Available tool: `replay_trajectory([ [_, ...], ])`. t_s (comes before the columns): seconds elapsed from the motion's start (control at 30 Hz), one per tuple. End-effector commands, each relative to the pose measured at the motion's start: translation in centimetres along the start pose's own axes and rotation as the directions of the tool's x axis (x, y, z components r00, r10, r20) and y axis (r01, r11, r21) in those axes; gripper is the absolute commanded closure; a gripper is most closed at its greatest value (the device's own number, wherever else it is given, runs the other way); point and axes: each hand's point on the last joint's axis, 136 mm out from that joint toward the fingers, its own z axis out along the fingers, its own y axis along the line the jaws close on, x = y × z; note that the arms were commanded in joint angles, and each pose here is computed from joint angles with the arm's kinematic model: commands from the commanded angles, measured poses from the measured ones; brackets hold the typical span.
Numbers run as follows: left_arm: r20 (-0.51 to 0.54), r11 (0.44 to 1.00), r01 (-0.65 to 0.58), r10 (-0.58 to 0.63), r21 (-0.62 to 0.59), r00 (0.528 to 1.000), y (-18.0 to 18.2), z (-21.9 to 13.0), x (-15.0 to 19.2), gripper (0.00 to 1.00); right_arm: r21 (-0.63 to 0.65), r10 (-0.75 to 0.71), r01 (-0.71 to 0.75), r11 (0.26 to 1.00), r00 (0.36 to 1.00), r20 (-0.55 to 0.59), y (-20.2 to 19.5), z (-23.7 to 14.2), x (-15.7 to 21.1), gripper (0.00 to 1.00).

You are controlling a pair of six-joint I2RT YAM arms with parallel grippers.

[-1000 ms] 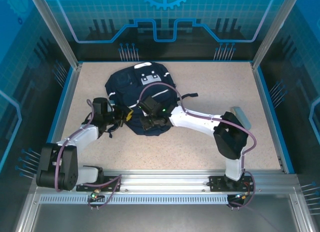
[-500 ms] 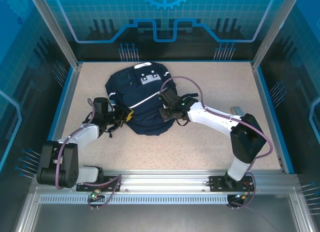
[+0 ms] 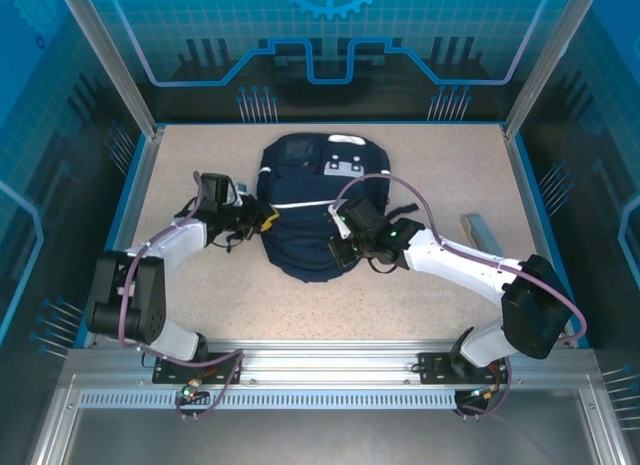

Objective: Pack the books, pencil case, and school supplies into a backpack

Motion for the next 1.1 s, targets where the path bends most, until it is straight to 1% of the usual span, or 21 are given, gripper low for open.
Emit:
replay_trajectory([
  [0.0, 0.090, 0.993, -0.113, 0.116, -0.029, 0.989, -1.9, -0.8, -2.7, 0.79, -0.124, -0.002, 0.001, 0.992, 1.000, -0.011, 3.7, -0.1, 0.6, 1.00],
  [0.07, 0.123, 0.992, -0.110, 0.116, -0.057, 0.986, -1.7, -1.5, -3.1, 0.66, -0.135, 0.017, -0.018, 0.991, 1.000, -0.008, 4.3, 0.6, 0.1, 1.00],
  [0.17, 0.181, 0.992, -0.083, 0.099, -0.096, 0.979, -1.0, -3.0, -3.0, 0.50, -0.145, 0.045, -0.045, 0.988, 0.999, -0.003, 5.3, 1.9, -1.1, 1.00],
  [0.27, 0.203, 0.995, -0.049, 0.066, -0.087, 0.977, -0.3, -4.1, -2.0, 0.42, -0.154, 0.062, -0.062, 0.986, 0.998, -0.004, 6.3, 3.3, -2.6, 1.00],
  [0.33, 0.191, 0.999, -0.012, 0.022, -0.052, 0.981, -0.1, -4.4, -0.9, 0.40, -0.156, 0.070, -0.070, 0.985, 0.998, -0.002, 7.0, 4.0, -3.6, 1.00],
  [0.5, 0.124, 0.998, 0.051, -0.055, 0.039, 0.991, 0.1, -3.7, 1.9, 0.40, -0.189, 0.066, -0.064, 0.980, 0.998, 0.000, 8.4, 4.8, -4.8, 1.00],
  [0.63, 0.080, 0.996, 0.061, -0.066, 0.069, 0.995, -0.4, -2.7, 2.7, 0.45, -0.204, 0.055, -0.053, 0.977, 0.999, 0.002, 8.9, 4.5, -5.1, 1.00],
  [0.83, 0.045, 0.994, 0.073, -0.077, 0.078, 0.996, -0.8, -1.1, 2.9, 0.52, -0.213, 0.046, -0.045, 0.976, 0.999, -0.001, 9.1, 3.9, -4.9, 1.00],
  [0.97, 0.049, 0.994, 0.098, -0.100, 0.045, 0.994, 0.3, -0.4, 2.9, 0.56, -0.207, 0.045, -0.044, 0.977, 0.999, 0.001, 9.1, 3.9, -4.9, 1.00],
  [1.07, 0.061, 0.993, 0.113, -0.114, 0.026, 0.992, 1.1, -0.2, 2.9, 0.61, -0.177, 0.044, -0.043, 0.983, 0.999, -0.002, 8.7, 3.9, -4.7, 1.00],
])
